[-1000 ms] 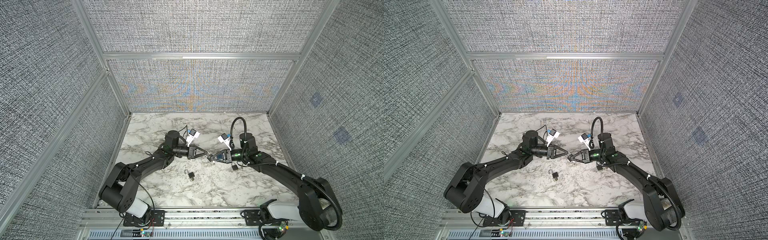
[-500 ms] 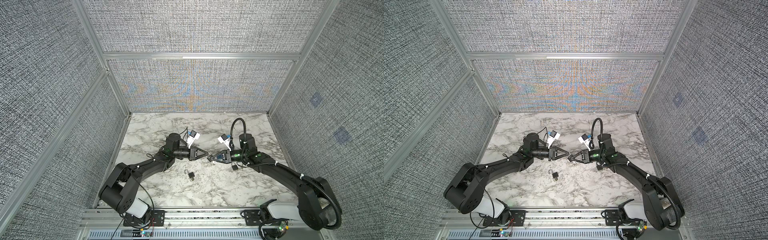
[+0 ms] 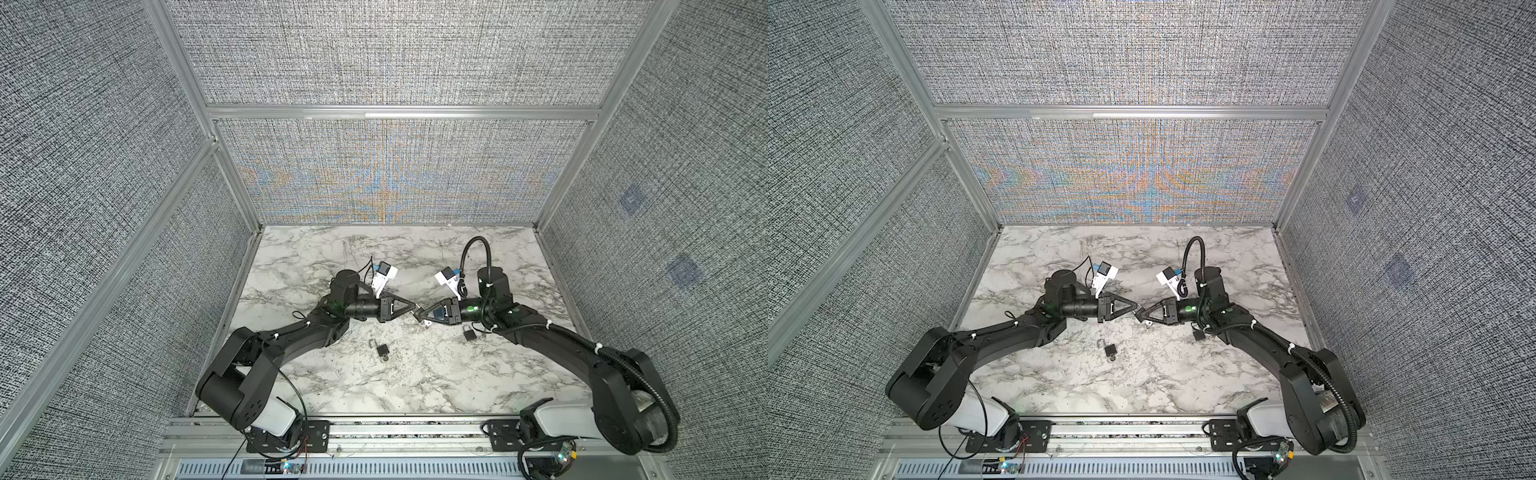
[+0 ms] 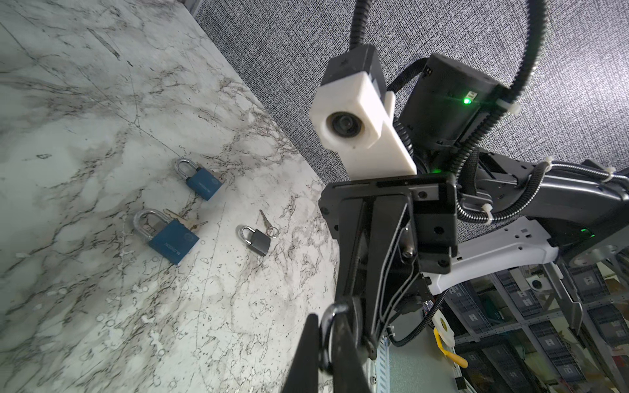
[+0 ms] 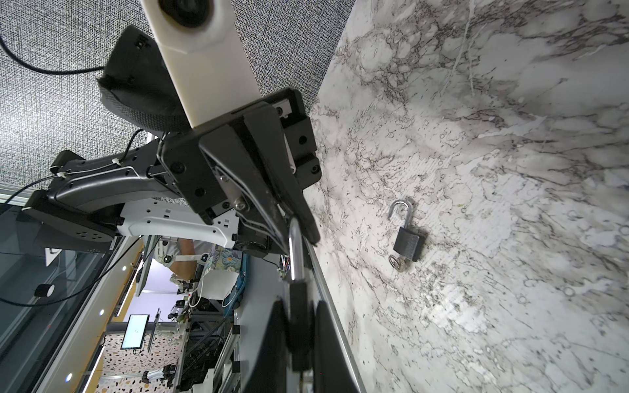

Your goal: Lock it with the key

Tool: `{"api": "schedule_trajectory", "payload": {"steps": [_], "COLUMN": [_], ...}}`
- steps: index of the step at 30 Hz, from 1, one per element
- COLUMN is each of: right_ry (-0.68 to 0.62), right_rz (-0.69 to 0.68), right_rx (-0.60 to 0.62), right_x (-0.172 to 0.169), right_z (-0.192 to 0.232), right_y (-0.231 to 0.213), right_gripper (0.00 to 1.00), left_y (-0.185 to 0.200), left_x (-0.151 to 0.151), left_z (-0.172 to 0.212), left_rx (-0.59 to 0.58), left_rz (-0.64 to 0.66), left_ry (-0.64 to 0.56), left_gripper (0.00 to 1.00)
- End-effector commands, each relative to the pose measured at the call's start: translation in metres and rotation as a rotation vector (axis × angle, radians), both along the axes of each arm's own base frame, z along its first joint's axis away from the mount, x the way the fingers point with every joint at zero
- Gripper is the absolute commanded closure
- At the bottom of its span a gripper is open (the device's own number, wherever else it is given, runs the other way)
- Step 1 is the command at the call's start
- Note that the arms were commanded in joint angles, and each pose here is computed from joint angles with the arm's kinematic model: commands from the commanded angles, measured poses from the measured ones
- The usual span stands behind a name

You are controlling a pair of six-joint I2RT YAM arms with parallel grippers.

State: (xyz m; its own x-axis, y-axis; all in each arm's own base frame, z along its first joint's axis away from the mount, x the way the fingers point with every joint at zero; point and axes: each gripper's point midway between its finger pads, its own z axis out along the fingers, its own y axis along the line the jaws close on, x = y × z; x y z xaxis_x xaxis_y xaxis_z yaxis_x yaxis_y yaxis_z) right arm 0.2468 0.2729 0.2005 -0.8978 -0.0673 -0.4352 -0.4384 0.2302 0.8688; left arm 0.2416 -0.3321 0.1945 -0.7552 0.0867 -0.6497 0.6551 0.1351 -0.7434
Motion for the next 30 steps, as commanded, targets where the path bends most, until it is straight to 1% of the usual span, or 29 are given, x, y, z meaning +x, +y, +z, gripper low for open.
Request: {"api": "schedule_trajectory", "payload": {"steps": [1, 8, 12, 19, 20, 21, 24, 30], "right_ry": [-0.256, -0.263, -0.257, -0.227, -0.224, -0.219, -0.211, -0.208], "right_rz": [-0.083, -0.090, -0.087, -0.070, -0.065, -0.064, -0.064, -0.065], "right_rx": [0.133, 0.137, 0.125, 0.071, 0.067, 0.063, 0.058, 0.055], "right_x": [0.031, 0.035, 0.034, 0.024, 0.021, 0.020, 0.015, 0.012], "right_z": [0.055, 0.056, 0.052, 0.030, 0.028, 0.026, 0.022, 0.021], "right_y": [0.007, 0.008, 0.008, 0.007, 0.007, 0.007, 0.006, 0.005], "right_gripper": [1.00, 1.00, 1.00, 1.00, 1.00, 1.00, 1.00, 1.00], "left_y": [-0.004, -0.006, -0.006, -0.005, -0.004, -0.002, 0.003, 0.006], "left_x": [-0.050, -0.054, -0.052, -0.030, -0.027, -0.023, -0.013, -0.005], "left_z": [-0.011, -0.015, -0.009, 0.003, 0.006, 0.010, 0.019, 0.026], "left_rx": [0.004, -0.002, -0.009, -0.020, -0.026, -0.037, -0.064, -0.067], "left_rz": [-0.224, -0.237, -0.227, -0.182, -0.175, -0.165, -0.142, -0.126], "left_ry": [0.090, 0.105, 0.085, 0.048, 0.046, 0.040, 0.031, 0.020], "left_gripper": [1.00, 1.00, 1.00, 1.00, 0.99, 0.91, 0.80, 0.77]}}
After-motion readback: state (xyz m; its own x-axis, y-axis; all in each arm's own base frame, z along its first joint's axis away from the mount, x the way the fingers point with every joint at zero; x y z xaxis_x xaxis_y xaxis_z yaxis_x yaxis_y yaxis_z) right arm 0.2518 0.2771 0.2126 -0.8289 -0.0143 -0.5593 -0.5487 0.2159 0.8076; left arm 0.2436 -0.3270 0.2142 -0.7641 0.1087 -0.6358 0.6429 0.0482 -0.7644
